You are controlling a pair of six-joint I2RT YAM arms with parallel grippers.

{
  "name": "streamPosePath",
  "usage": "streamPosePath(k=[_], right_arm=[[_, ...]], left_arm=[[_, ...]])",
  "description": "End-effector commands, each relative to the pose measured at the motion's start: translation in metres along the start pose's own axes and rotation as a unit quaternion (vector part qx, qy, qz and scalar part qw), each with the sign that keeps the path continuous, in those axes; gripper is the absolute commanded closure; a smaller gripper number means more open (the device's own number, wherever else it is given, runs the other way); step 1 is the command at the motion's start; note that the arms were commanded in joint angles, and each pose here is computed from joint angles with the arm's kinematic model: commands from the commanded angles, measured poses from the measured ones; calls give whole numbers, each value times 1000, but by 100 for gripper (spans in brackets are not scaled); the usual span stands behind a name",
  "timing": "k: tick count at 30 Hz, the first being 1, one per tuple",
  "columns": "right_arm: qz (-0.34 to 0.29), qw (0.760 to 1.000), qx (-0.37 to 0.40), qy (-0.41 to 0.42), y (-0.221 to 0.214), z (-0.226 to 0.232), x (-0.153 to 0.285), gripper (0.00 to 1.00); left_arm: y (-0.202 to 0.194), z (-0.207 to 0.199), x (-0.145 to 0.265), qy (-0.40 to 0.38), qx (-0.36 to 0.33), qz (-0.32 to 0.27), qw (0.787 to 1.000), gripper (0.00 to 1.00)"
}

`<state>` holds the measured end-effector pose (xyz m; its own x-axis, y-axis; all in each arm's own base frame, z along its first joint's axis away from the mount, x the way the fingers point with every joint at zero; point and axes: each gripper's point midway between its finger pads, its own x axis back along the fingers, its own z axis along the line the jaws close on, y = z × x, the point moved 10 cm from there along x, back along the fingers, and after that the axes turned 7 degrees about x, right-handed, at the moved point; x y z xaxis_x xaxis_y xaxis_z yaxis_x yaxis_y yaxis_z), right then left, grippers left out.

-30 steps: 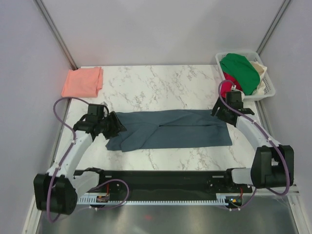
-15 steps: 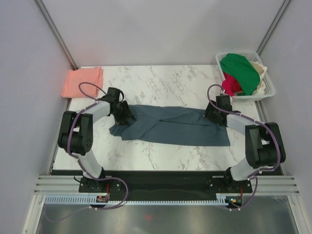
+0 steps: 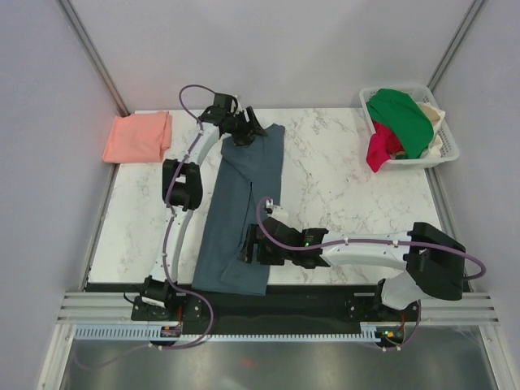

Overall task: Fold and stack the t-shirts
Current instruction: Fold the tshirt

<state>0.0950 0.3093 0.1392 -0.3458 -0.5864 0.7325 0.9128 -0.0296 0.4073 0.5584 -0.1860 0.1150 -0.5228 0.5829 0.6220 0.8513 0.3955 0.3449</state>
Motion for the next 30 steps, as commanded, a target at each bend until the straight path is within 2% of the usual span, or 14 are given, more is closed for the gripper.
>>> streamPosePath(k=[1,2,4,5,8,11,12,14,15,17,18,19,25,30], right_arm=[[-70,996,-10,-55,25,11,25,19],[-82,995,2,-58,30,13,35,19],[-100,993,18,-64,39,18,47,19],[-120,990,24,-65,46,23,57,18],[-153,984,46,-75,62,30,67,14],[-165,981,45,-93,83,28,67,10],[-164,981,39,-95,89,26,66,10],[-172,980,33,-95,111,17,57,9],[-162,982,33,-90,118,14,52,9],[-162,981,33,-99,146,5,37,9],[-153,983,35,-98,155,3,32,9],[-149,982,39,-109,173,-1,16,9],[-73,991,60,-92,221,-5,-63,13],[-30,994,31,-103,241,-37,-104,14]], left_arm=[[-9,-79,55,-114,-60,39,991,23],[-18,-69,52,-106,-58,44,992,13],[-16,-82,75,-108,-90,29,990,10],[-12,-99,99,-122,-109,14,986,1],[-7,-135,159,-137,-146,-19,980,0],[-9,-134,204,-75,-131,-50,987,0],[-9,-144,238,-59,-133,-90,985,0],[-21,-123,259,-17,-101,-95,990,0],[-29,-131,295,-14,-110,-132,985,0],[-54,-109,302,15,-103,-113,988,0],[-70,-115,331,6,-123,-132,984,0],[-89,-95,325,25,-114,-105,988,1],[-182,-41,355,41,-108,-107,987,2],[-225,-16,367,22,-125,-118,985,2]])
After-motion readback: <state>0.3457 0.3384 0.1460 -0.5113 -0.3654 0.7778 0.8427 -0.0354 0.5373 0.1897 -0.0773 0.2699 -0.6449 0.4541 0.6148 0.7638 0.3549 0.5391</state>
